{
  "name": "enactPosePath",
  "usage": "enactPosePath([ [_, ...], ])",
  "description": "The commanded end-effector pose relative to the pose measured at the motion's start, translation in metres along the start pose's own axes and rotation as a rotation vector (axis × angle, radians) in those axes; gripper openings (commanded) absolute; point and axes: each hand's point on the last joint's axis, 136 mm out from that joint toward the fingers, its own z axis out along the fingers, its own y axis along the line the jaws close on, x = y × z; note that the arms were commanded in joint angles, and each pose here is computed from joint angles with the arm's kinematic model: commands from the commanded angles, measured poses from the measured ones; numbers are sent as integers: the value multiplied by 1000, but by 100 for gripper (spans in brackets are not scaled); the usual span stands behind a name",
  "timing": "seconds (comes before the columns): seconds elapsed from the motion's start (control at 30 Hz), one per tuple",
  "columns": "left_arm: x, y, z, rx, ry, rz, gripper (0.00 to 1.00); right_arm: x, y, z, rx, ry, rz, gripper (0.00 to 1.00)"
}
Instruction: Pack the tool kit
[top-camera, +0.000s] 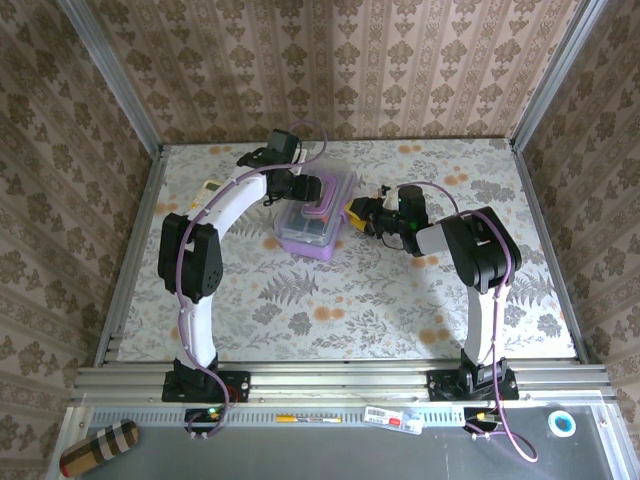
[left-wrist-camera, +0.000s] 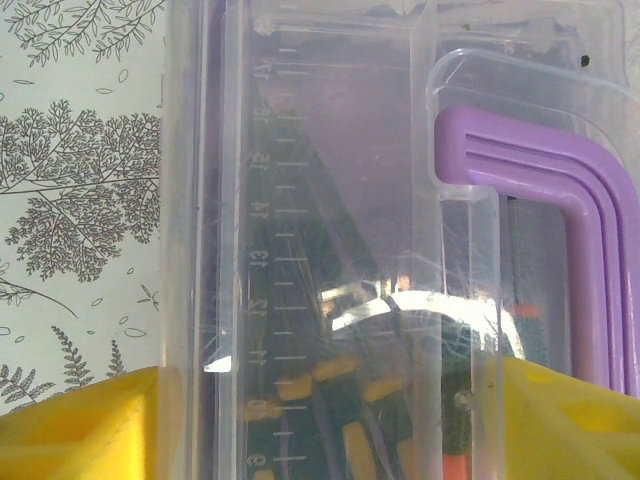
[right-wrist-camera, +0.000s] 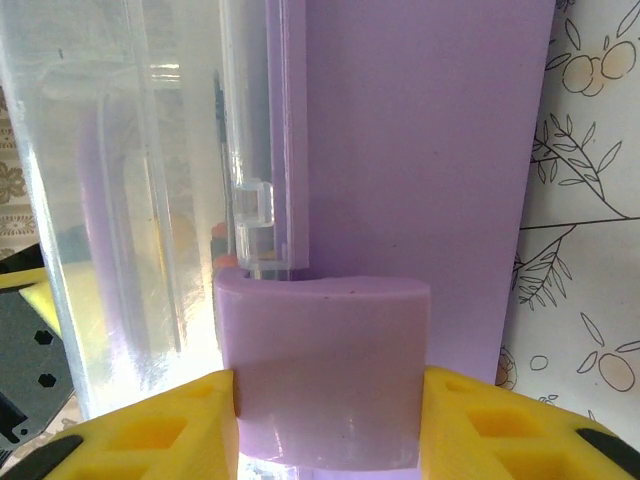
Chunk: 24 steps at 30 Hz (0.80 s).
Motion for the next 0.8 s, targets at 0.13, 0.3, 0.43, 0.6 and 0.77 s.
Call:
enactPosePath([
  [0.13, 130, -15, 56, 55, 455, -50, 59, 16, -35, 17, 106, 18, 54, 44],
  [0.3, 130, -16, 56, 58, 456, -50, 59, 19, -42, 17, 116, 24, 63, 49],
  [0.43, 129, -16, 56, 58, 453, -47, 59, 22, -47, 16, 129, 30, 66, 50],
  [0.6, 130, -16, 56, 58, 454, -47, 59, 23, -54, 14, 164, 32, 70, 50],
  [0.77, 129, -16, 55, 58, 453, -46, 59, 24, -61, 13, 211, 44, 75, 53],
])
